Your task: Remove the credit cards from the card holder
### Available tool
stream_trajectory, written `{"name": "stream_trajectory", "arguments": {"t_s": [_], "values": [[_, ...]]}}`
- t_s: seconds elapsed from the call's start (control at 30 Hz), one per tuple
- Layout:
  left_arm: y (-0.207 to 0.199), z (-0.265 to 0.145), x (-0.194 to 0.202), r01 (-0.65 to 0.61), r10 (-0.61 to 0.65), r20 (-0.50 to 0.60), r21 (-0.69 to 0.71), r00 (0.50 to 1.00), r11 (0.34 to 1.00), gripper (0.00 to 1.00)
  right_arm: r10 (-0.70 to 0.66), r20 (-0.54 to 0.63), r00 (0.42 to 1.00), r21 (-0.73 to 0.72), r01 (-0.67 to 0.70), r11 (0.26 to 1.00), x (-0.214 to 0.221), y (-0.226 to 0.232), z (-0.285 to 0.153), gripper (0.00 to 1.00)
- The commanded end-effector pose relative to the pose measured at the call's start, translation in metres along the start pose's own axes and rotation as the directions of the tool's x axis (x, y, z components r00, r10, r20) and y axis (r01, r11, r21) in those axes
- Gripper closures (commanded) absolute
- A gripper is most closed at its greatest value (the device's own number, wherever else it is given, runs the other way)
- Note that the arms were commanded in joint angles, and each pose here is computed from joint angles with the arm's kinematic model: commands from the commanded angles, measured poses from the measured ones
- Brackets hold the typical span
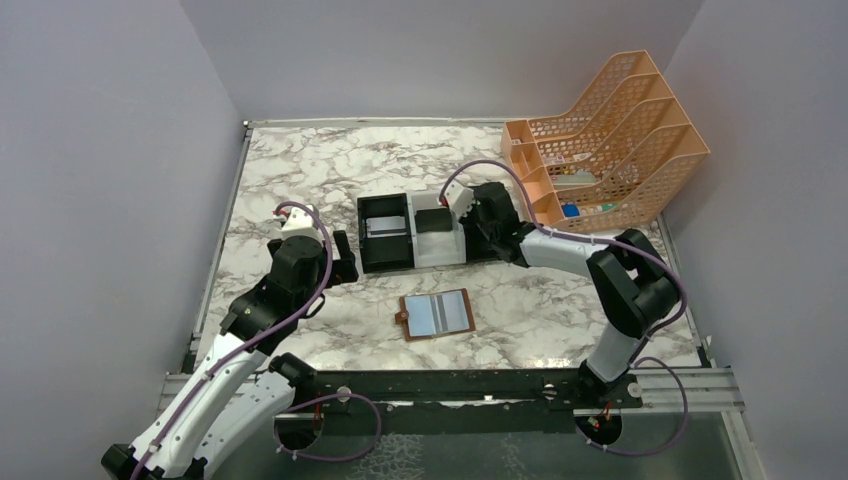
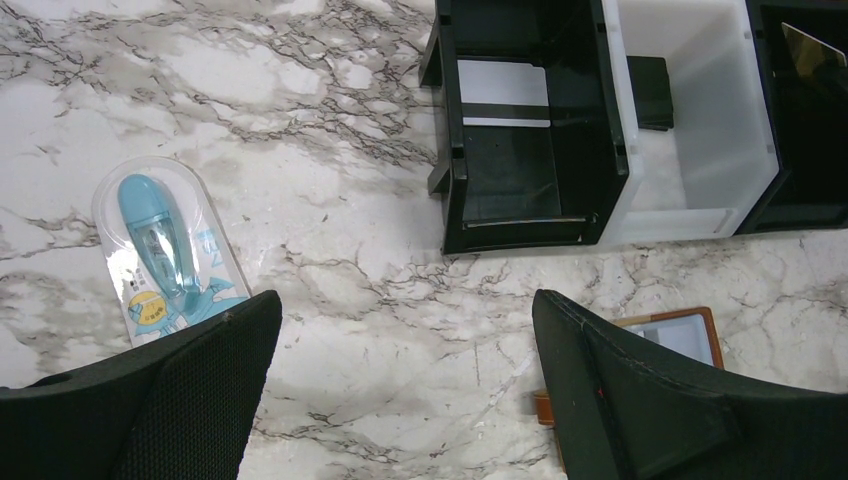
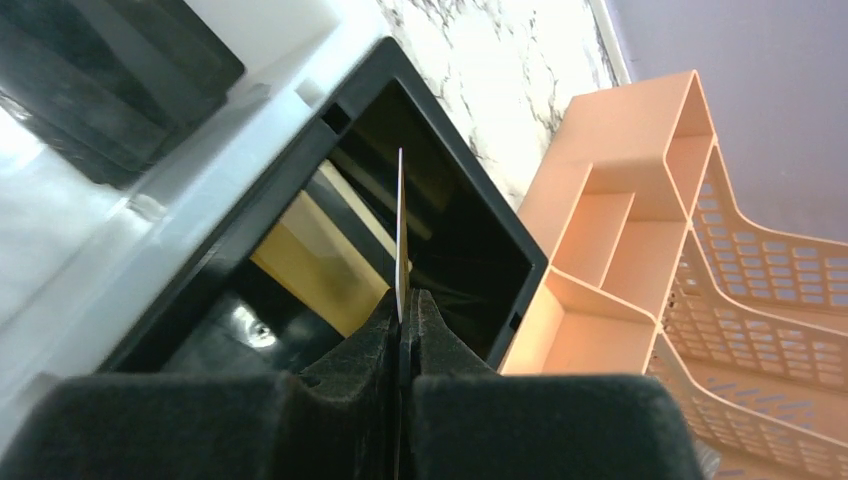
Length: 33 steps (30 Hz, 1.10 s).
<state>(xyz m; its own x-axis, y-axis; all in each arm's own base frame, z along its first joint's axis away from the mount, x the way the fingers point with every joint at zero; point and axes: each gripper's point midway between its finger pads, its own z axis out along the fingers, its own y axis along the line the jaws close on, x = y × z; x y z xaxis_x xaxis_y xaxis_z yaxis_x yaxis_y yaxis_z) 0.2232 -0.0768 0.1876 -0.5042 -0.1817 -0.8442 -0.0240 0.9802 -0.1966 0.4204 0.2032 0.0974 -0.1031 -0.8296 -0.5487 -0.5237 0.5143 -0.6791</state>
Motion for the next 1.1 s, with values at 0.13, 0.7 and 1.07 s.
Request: {"name": "stream_trajectory", "arguments": {"t_s": [0.13, 0.7, 1.07], "values": [[0.005, 0.003, 0.005, -0.025, 0.025, -0.015, -0.023, 1.0, 0.999, 0.01, -0.073, 0.073, 0.995, 0.044, 0.07, 0.997, -0.002, -0.01, 0.018, 0.99], [0.006, 0.002, 0.004, -0.022, 0.022, -0.007, -0.026, 1.0, 0.999, 0.01, -0.153, 0.08, 0.985, -0.084, 0.16, 0.984, 0.01, 0.026, 0.037, 0.96], [0.005, 0.002, 0.004, -0.022, 0.022, -0.008, -0.024, 1.0, 0.999, 0.01, -0.166, 0.085, 0.982, -0.11, 0.175, 0.978, 0.011, 0.028, 0.034, 0.71]]}}
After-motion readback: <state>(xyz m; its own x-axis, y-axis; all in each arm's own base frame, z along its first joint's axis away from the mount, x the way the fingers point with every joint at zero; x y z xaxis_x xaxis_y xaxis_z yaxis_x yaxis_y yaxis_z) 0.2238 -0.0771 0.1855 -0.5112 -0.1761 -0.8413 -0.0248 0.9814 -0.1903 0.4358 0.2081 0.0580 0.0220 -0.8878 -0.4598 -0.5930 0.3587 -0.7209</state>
